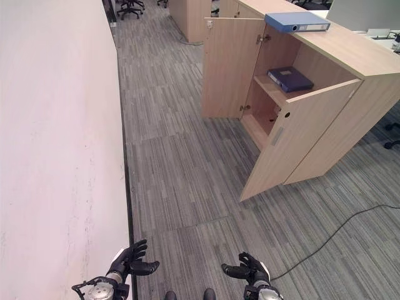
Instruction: Put the empty folder in the office cabinet
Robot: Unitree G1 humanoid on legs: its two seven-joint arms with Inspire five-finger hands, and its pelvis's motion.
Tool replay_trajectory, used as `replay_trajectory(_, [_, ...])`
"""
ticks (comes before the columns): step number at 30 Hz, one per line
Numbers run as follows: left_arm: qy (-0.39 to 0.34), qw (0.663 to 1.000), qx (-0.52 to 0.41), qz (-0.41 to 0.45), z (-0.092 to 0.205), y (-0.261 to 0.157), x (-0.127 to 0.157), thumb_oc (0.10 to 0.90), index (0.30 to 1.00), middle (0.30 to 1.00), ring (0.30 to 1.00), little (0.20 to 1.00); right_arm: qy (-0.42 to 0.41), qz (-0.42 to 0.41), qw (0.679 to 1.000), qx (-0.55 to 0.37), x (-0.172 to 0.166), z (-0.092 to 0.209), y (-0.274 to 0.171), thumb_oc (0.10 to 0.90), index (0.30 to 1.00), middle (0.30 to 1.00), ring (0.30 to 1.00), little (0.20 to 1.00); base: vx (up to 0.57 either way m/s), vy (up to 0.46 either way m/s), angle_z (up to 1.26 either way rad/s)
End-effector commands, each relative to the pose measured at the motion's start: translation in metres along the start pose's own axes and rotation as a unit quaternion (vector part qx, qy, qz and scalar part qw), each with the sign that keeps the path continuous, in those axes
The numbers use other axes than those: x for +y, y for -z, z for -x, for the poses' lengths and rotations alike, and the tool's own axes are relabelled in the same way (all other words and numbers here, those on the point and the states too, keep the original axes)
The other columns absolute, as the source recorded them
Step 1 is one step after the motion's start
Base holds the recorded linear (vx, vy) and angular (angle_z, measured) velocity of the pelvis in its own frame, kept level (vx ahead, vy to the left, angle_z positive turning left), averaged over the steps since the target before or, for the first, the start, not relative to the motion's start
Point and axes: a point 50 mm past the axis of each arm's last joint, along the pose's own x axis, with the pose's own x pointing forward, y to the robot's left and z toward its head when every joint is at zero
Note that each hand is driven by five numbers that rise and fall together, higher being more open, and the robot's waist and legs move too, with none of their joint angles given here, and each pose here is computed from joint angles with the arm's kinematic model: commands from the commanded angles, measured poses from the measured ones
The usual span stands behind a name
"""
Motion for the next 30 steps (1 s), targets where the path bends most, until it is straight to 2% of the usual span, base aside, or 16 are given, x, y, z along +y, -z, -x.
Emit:
replay_trajectory(1, [0.007,0.995,-0.093,-0.015,-0.012,-0.045,0.006,0.8,0.9,0.9,0.9,0.9,-0.001,-0.008,0.996,-0.088,-0.006,-0.006,-0.045,0.8,0.9,0.9,0.9,0.9,0.0,0.0,0.0])
replay_trajectory(10, [0.006,0.998,-0.067,-0.009,-0.011,-0.033,0.005,0.8,0.9,0.9,0.9,0.9,0.001,-0.006,0.998,-0.063,-0.006,-0.005,-0.032,0.8,0.9,0.9,0.9,0.9,0.0,0.0,0.0])
replay_trajectory(30, [0.004,0.998,-0.06,-0.007,-0.013,-0.033,0.009,0.8,0.9,0.9,0.9,0.9,0.001,-0.015,0.999,-0.05,-0.011,-0.001,-0.02,0.8,0.9,0.9,0.9,0.9,0.0,-0.041,0.03])
